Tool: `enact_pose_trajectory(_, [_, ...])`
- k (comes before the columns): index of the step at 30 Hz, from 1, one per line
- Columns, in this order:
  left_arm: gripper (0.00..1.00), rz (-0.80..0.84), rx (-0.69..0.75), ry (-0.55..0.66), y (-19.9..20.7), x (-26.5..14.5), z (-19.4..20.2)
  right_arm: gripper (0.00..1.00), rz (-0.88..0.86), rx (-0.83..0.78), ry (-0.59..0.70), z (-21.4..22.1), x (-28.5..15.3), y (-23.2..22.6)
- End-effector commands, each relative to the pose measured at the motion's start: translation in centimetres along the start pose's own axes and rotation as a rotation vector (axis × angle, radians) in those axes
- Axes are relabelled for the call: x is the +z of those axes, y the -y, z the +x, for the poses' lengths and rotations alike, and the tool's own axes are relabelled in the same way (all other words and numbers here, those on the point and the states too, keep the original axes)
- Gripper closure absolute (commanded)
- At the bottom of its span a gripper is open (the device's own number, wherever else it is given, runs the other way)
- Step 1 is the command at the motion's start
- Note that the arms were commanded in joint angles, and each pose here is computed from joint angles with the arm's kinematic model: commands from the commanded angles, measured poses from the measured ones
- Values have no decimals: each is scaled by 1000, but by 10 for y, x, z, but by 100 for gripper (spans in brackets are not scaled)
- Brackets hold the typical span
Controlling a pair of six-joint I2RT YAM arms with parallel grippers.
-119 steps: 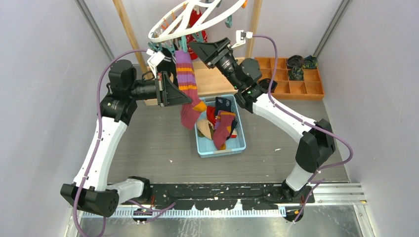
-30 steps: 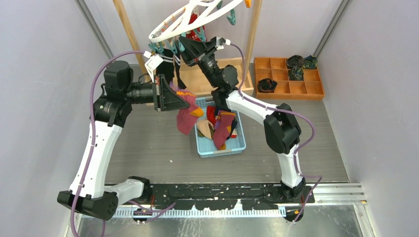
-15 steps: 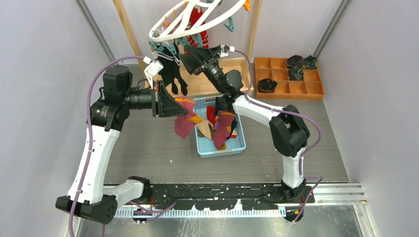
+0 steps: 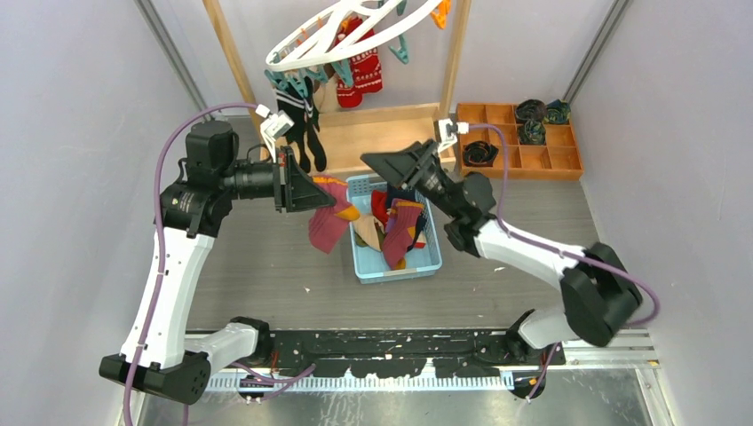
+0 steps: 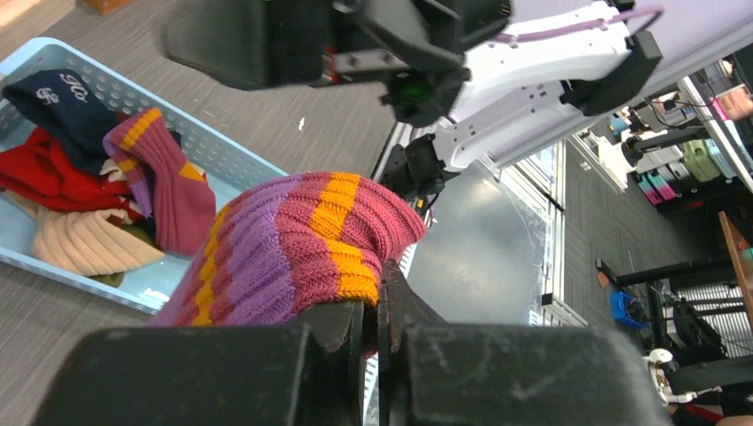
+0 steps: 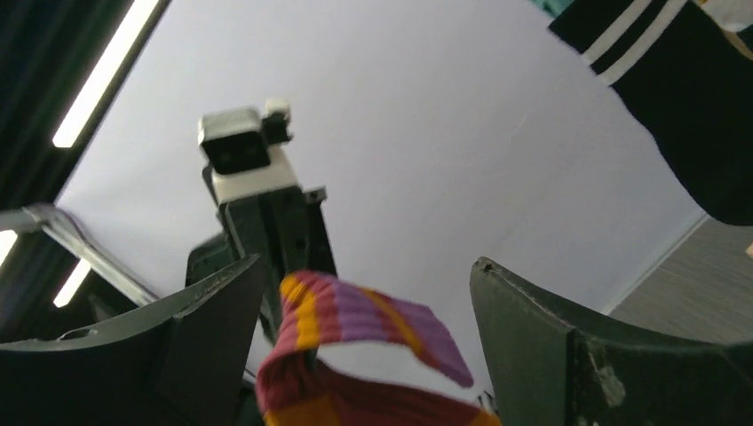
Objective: Remove the socks clipped to the hanger
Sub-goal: Place the sock in the bin.
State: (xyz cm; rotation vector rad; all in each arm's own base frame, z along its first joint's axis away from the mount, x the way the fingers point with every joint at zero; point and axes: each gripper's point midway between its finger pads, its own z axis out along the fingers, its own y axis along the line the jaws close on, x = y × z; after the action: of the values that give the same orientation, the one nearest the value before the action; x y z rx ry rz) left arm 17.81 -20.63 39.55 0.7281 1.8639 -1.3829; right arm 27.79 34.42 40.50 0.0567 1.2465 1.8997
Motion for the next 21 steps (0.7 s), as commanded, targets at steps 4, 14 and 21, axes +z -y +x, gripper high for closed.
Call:
enact_pose_trajectory(4, [100,-61,9,24,-7,-1,-5,8,-43,-540,-150,46,-26,-46])
enact_pose_trajectory(14, [100,-58,-13,32,-2,-2,-7,28,-19,-750,-268,71,-1,-46])
enact_pose_trajectory(21, [62,-108,0,29,-6,-5,-8,99,36,-694,-317,76,-14,-41])
